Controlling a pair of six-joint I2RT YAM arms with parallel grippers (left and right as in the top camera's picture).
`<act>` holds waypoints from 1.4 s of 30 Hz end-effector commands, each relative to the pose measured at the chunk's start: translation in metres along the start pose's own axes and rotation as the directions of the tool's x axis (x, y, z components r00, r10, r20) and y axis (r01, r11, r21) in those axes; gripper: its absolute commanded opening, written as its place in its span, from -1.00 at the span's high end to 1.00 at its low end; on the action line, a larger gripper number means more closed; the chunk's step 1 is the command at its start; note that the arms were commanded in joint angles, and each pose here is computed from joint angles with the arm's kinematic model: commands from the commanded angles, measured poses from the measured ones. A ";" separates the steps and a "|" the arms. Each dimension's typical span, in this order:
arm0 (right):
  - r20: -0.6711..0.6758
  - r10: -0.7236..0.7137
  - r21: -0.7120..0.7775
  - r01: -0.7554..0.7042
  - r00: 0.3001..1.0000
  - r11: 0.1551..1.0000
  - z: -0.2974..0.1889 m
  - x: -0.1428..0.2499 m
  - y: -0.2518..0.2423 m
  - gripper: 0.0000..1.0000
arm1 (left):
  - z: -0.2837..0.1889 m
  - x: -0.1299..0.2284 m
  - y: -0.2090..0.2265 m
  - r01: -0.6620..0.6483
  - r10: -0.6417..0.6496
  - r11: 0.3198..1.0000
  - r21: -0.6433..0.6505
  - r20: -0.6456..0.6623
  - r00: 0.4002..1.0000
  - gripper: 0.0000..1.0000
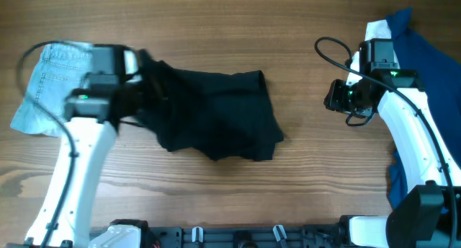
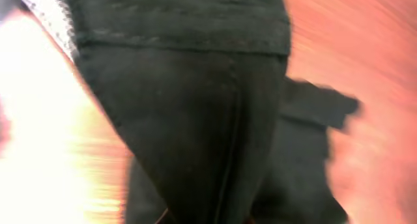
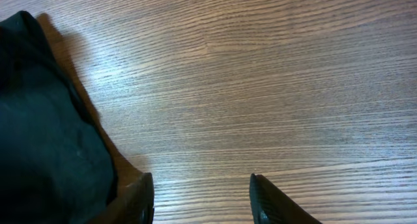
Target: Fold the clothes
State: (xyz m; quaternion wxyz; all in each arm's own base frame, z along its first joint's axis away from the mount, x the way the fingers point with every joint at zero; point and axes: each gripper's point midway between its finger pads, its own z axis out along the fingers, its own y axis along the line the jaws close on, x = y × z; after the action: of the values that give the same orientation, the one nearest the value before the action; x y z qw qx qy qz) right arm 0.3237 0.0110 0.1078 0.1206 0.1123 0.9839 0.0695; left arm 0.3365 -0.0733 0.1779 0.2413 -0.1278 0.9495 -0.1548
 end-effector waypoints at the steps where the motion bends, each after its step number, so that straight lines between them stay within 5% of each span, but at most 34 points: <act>1: -0.016 -0.014 -0.018 0.013 1.000 1.000 0.001 0.003 0.004 0.05 | 0.012 0.030 -0.073 -0.093 0.102 0.985 0.143 -0.060 0.993 0.92; 10: -0.023 -0.013 -0.017 0.013 1.000 1.000 0.001 0.004 0.003 0.05 | 0.086 0.122 -0.135 -0.259 0.297 0.950 0.175 -0.253 0.921 0.92; 19: -0.026 -0.016 -0.025 0.015 1.000 1.000 0.001 0.005 0.005 0.04 | 0.077 0.108 -0.159 -0.244 0.288 0.940 0.240 -0.169 0.943 0.92; 21: -0.043 -0.080 -0.128 0.074 0.996 0.989 0.001 0.009 0.022 0.09 | 0.065 0.101 -0.164 -0.246 0.288 0.933 0.262 -0.137 0.948 0.92; 23: -0.070 -0.101 -0.162 0.088 0.992 0.983 0.005 0.015 0.031 0.30 | 0.053 0.094 -0.170 -0.249 0.287 0.925 0.286 -0.100 0.953 0.91; 25: -0.092 -0.127 -0.167 0.111 0.988 0.980 0.012 0.020 0.040 0.87 | 0.044 0.089 -0.175 -0.252 0.286 0.919 0.305 -0.073 0.955 0.90; 26: -0.107 -0.144 -0.170 0.124 0.984 0.978 0.017 0.024 0.045 0.91 | 0.042 0.089 -0.175 -0.252 0.286 0.917 0.308 -0.068 0.956 0.91; 42: -0.344 -0.167 -0.145 0.123 0.924 0.982 0.118 0.080 0.055 0.91 | 0.038 0.086 -0.191 -0.182 0.220 0.915 0.359 -0.067 0.973 0.86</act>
State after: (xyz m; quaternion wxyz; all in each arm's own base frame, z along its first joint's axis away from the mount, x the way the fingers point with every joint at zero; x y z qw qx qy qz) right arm 0.2989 0.0941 -0.0014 -0.0240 0.0113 0.9905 0.1349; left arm 0.3136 -0.2732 0.1560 0.2165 0.0329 0.9379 -0.2690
